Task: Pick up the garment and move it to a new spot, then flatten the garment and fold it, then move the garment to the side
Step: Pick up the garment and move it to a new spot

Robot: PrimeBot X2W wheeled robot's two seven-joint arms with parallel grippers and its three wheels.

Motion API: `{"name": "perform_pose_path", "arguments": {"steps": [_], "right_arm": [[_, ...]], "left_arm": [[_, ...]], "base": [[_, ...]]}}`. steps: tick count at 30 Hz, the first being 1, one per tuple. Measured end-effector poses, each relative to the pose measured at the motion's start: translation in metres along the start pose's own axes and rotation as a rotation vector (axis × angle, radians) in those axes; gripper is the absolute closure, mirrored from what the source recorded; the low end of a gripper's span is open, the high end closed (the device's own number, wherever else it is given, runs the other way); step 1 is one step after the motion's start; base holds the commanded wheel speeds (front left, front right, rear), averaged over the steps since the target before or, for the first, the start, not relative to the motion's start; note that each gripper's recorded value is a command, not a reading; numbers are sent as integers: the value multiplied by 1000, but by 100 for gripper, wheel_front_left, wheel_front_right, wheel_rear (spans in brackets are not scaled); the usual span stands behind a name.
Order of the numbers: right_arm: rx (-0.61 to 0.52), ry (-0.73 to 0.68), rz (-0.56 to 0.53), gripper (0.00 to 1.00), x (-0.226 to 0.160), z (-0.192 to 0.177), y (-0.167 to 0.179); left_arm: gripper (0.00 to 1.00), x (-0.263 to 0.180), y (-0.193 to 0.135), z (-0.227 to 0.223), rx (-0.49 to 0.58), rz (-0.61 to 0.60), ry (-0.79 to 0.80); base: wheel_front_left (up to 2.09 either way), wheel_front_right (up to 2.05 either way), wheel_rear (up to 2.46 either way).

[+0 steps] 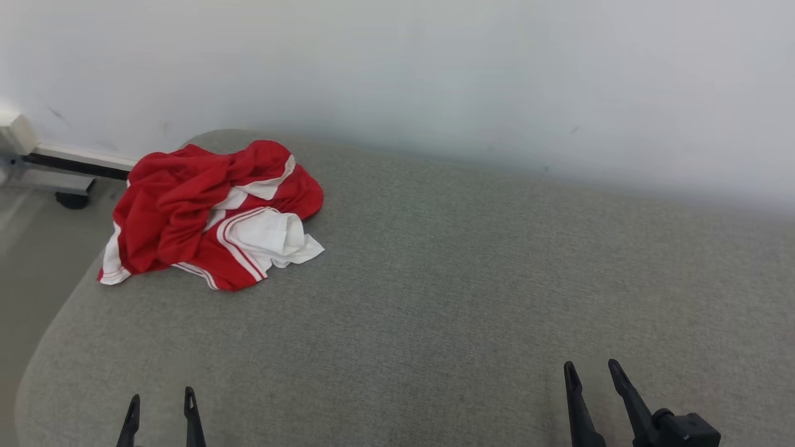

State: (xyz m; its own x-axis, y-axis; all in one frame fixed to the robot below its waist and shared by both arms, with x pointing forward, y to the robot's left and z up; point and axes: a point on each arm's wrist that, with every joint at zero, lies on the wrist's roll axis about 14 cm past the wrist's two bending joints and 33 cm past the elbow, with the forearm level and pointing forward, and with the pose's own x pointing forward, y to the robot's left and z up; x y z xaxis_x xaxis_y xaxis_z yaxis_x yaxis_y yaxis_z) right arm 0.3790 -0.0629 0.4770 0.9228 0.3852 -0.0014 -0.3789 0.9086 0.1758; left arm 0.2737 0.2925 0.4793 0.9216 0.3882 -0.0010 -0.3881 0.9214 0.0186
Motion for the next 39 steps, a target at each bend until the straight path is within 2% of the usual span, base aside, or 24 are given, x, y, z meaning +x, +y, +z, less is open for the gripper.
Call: {"name": "perform_pose_path", "arguments": {"steps": [10, 18, 33, 39], "right_arm": [[-10, 16, 116, 0, 14, -4, 36], [-23, -1, 164, 0, 22, 2, 51], [-22, 9, 159, 0, 21, -2, 49], [-21, -3, 142, 0, 25, 1, 42]], "left_arm": [[0, -27, 40, -4, -5, 129, 7], [0, -39, 56, -3, -7, 188, 1], [0, -35, 52, -1, -17, 191, -1], [0, -12, 45, 15, -41, 175, -48]], "base": [[0, 0, 0], [0, 0, 0], [0, 0, 0], [0, 0, 0]]}}
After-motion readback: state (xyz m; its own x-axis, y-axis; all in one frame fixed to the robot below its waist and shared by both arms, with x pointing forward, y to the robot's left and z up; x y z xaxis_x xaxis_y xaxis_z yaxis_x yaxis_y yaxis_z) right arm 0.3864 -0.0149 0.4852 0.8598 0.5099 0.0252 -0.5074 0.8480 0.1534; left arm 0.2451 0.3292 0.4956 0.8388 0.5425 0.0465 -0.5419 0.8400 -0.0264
